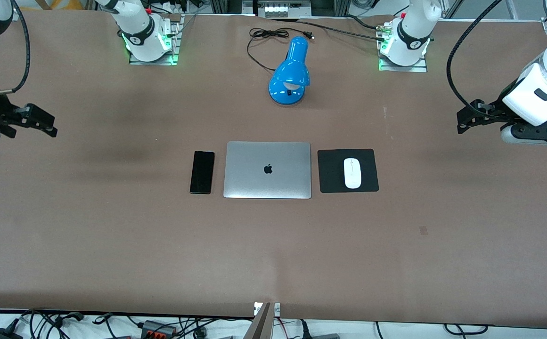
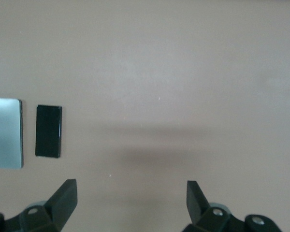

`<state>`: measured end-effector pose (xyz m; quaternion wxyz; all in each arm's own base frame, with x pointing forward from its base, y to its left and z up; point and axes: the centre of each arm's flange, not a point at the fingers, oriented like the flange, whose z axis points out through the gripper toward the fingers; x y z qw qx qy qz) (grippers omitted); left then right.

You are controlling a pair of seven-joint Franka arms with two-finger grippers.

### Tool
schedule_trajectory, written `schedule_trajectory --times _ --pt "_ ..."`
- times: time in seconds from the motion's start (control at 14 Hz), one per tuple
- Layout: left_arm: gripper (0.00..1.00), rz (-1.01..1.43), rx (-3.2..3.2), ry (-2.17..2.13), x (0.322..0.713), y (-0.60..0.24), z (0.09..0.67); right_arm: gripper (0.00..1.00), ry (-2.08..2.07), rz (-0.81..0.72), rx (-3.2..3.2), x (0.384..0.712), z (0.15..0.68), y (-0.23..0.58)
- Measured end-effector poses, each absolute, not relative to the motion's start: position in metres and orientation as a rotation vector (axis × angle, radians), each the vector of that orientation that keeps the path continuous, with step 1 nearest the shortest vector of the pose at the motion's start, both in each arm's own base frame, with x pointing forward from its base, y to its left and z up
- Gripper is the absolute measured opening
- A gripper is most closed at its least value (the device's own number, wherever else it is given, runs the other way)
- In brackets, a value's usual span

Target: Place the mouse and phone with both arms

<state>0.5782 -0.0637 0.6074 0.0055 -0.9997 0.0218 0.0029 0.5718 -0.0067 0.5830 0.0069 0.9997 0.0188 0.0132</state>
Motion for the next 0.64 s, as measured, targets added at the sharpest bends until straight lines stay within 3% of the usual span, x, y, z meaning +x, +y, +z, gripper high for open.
schedule_trajectory --times 0.64 --pt "1.0 0.009 -3.13 0.068 0.578 -0.064 0.607 1.0 0.03 0.033 3.128 0.562 0.594 -0.017"
